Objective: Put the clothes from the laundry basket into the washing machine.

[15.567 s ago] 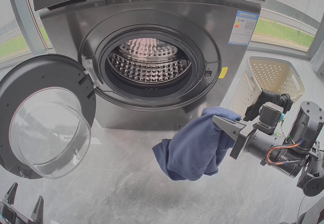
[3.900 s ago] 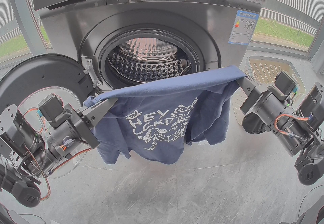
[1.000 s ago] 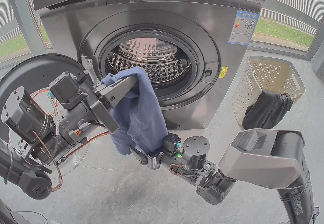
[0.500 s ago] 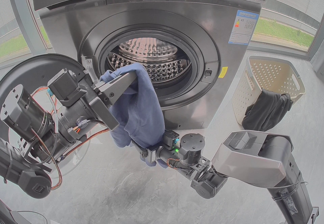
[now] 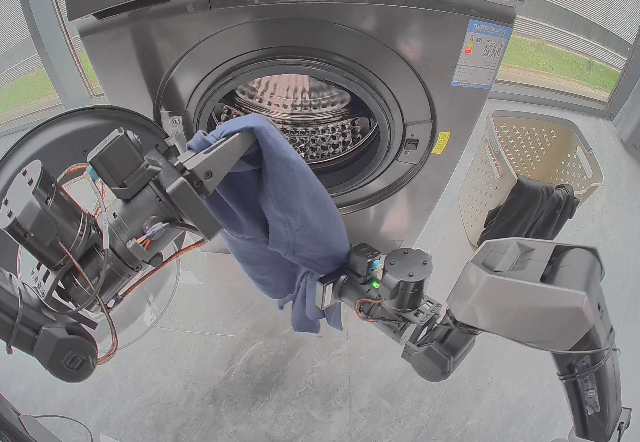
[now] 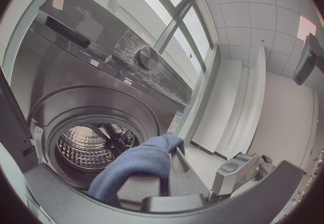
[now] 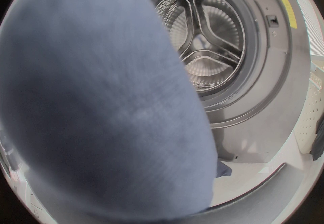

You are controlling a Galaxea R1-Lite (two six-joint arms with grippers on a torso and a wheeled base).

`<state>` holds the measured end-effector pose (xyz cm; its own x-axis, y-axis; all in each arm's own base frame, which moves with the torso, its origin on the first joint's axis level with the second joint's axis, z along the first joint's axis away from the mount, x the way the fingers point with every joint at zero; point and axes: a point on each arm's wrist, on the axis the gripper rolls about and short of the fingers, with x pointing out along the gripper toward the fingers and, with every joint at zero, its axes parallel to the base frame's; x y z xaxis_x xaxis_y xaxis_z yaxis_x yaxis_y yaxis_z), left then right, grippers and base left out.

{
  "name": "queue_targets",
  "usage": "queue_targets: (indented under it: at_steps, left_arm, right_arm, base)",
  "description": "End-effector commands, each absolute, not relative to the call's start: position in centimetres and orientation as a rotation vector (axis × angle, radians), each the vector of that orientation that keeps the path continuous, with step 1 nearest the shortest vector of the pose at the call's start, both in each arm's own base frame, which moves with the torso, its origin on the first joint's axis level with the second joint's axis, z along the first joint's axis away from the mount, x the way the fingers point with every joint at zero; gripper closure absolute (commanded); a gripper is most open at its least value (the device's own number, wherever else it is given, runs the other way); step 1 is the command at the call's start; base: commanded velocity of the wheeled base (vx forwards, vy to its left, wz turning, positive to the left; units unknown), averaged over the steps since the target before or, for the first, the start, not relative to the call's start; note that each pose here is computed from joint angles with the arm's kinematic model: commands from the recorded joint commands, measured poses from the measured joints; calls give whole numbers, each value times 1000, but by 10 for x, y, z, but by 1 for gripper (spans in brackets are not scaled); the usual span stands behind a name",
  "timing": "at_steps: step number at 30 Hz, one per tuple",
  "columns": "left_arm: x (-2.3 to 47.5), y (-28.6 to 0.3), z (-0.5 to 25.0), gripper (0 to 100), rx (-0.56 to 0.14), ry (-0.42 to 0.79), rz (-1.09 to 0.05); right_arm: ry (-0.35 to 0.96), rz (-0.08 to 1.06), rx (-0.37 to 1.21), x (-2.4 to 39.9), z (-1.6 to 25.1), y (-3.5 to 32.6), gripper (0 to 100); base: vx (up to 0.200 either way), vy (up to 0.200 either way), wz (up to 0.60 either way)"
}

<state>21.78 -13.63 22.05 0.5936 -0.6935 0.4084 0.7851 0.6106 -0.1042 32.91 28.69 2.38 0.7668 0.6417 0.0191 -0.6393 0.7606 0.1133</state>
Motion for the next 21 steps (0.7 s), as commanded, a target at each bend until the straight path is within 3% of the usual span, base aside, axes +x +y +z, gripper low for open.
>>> queue_targets:
  at_steps: [1, 4, 9, 16, 21]
  left_arm:
    - [235, -122, 206, 100, -248, -294, -785]
    - [242, -117, 191, 100, -196, -235, -747]
    - [244, -118, 171, 100, -184, -161, -749]
    - [249, -119, 133, 100, -136, -26, -739]
    - [249, -120, 104, 100, -64, 57, -744]
  right_arm:
    - [-37, 645, 137, 324, 72, 252, 100]
    - [-70, 628, 148, 323, 90, 242, 100]
    - [-111, 628, 164, 321, 107, 240, 100]
    - [-154, 666, 188, 314, 120, 253, 100]
    - [-205, 687, 212, 308, 137, 264, 100]
  base:
    - [0, 0, 0]
    - [0, 0, 0]
    - [0, 0, 0]
    - [0, 0, 0]
    - [0, 0, 0]
